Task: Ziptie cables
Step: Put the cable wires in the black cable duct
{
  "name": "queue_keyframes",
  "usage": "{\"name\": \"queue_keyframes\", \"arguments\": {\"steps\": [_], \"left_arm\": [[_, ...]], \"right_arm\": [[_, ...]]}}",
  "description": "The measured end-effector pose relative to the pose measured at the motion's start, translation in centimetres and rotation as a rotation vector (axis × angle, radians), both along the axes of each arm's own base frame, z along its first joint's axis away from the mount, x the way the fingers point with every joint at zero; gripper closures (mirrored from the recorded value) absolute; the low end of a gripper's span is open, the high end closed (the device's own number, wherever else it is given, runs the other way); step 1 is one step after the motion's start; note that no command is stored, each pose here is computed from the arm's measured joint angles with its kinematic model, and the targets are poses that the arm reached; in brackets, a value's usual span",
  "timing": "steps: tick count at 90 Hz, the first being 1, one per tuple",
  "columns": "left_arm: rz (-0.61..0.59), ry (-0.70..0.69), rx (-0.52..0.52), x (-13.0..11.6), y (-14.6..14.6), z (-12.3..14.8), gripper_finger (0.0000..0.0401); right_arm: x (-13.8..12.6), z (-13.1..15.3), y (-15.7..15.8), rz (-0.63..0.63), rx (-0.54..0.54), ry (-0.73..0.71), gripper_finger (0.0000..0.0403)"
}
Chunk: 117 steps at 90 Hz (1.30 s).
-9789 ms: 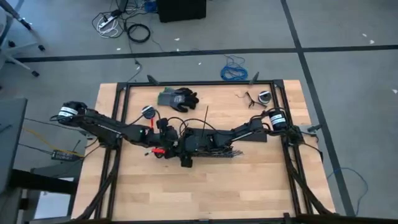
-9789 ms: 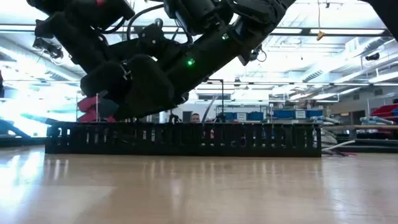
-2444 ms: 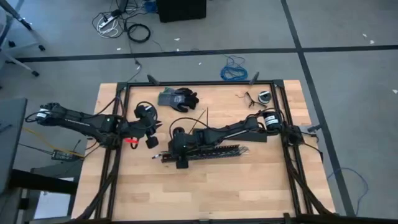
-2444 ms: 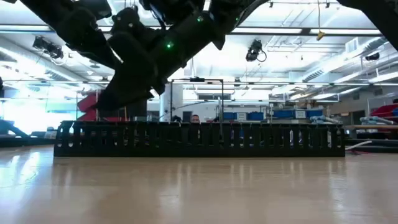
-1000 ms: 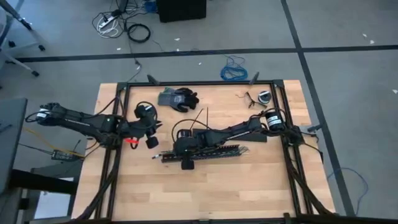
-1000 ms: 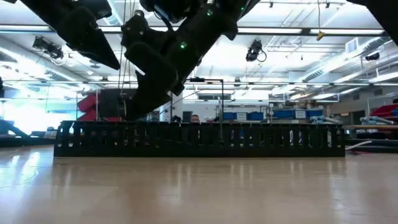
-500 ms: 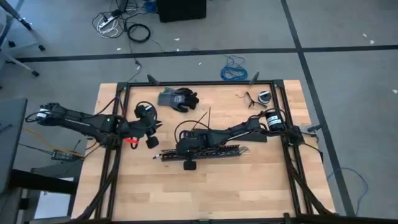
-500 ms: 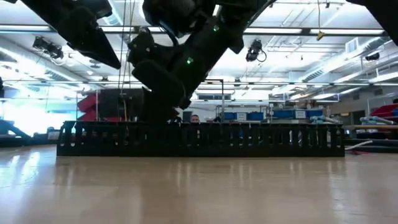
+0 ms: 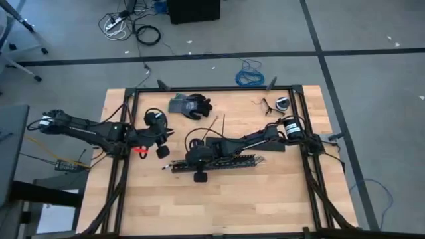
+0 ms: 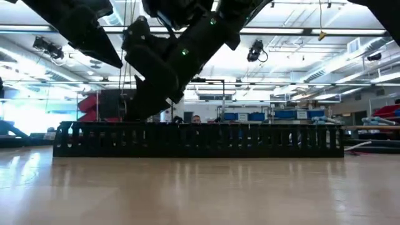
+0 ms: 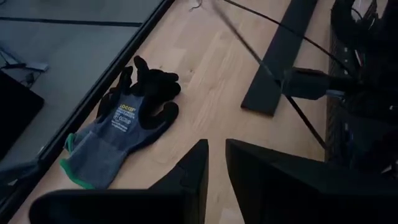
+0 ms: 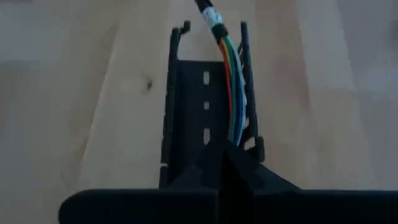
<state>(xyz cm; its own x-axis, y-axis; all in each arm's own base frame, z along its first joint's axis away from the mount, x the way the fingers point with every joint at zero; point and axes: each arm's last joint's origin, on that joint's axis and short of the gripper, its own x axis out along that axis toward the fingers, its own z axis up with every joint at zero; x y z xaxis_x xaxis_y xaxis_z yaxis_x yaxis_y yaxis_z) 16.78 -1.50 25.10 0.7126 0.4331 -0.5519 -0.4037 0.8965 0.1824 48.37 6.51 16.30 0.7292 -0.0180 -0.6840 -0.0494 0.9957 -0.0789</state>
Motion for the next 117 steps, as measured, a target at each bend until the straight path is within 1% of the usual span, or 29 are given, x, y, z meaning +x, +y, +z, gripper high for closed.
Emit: {"name": "queue_keyframes", "arguments": {"steps": [16,32,74,82,88,98,106,117], "left_arm": [[0.000,0.000,0.000,0.0,0.0,0.0,0.0350],[0.000,0.000,0.000,0.0,0.0,0.0,0.0350],[0.000,-0.001,0.000,0.0,0.0,0.0,0.0350],[0.000,-0.002,-0.001,0.0,0.0,0.0,0.0350],[0.001,-0.004,-0.001,0.0,0.0,0.0,0.0350],[0.000,-0.003,-0.001,0.0,0.0,0.0,0.0350],[0.000,-0.004,-0.001,0.0,0.0,0.0,0.0350],[0.000,-0.004,0.000,0.0,0.0,0.0,0.0350]], "right_arm": [[0.1,0.1,-0.1,-0.012,-0.019,-0.021,0.0403],[0.1,0.1,-0.3,-0.057,-0.065,-0.013,0.0403],[-0.2,-0.6,-0.5,-0.057,-0.049,-0.013,0.0403],[0.2,-1.9,-0.4,-0.049,-0.031,-0.010,0.0403],[0.4,-3.5,-0.2,-0.031,-0.008,0.014,0.0403],[0.5,-4.2,-0.3,-0.037,-0.005,0.027,0.0402],[0.6,-3.4,-0.3,-0.037,-0.014,0.007,0.0402],[0.7,-1.5,0.0,-0.014,-0.068,-0.015,0.0402]]}}
